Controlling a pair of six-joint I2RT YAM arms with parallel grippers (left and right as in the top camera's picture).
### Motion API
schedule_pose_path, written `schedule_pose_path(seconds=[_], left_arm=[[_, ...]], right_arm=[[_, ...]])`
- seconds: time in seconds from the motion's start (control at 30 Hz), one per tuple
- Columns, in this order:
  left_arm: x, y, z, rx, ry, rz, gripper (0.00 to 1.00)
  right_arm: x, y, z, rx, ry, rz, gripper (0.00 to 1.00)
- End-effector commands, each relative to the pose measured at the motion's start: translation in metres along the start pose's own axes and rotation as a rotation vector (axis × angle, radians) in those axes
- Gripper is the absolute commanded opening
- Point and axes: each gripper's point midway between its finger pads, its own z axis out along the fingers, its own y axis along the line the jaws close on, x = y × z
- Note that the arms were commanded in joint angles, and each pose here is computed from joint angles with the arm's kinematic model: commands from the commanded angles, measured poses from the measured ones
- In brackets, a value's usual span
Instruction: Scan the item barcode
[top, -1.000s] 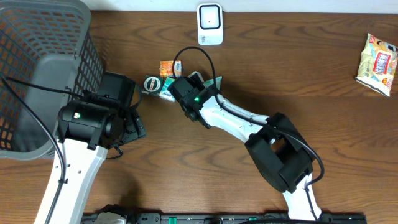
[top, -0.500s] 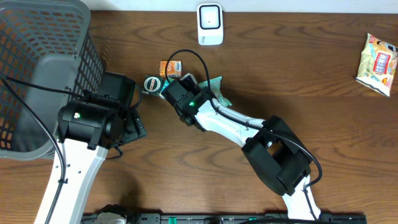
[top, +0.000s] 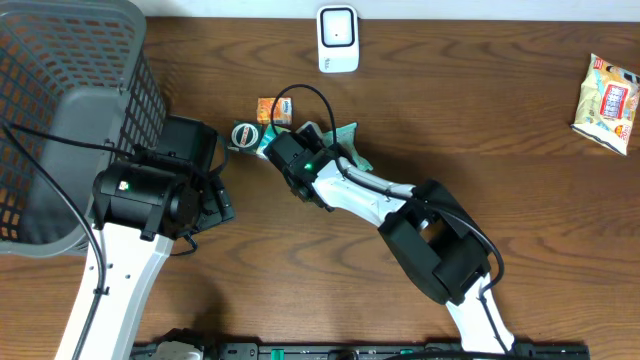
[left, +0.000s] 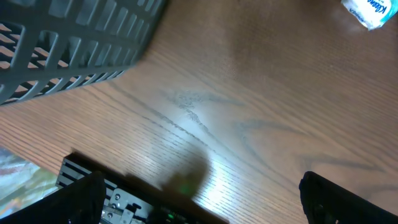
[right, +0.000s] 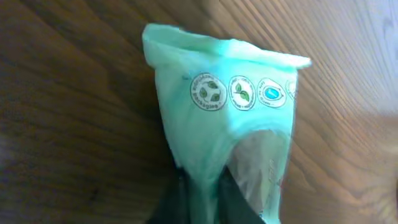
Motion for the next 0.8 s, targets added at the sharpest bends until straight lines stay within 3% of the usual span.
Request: schedule_pose_path(seconds=[0.0, 0.13, 0.27, 0.53, 0.77], left_arm=[[0.001, 0.001, 0.0, 0.002, 0.004, -0.017, 0.98], [0.001, 0.001, 0.0, 0.002, 0.004, -0.017, 0.98], [0.001, 0.001, 0.0, 0.002, 0.004, -0.017, 0.98], [0.001, 0.001, 0.0, 0.002, 0.004, -0.017, 0.98], [0.001, 0.001, 0.0, 0.002, 0.004, -0.017, 0.98]], right_arm=[[0.013, 0.009, 0.009, -0.032, 0.054, 0.019, 0.01], [-0.001, 0.001, -0.009, -0.109, 0.06, 0.062, 0.01], [-0.022, -0.011, -0.037, -0.302, 0.063, 0.138, 0.01], [-0.035, -0.012, -0.1, -1.073, 0.072, 0.24, 0.01], [-0.017, -0.049, -0.104, -1.502, 0.054, 0.412, 0.01]])
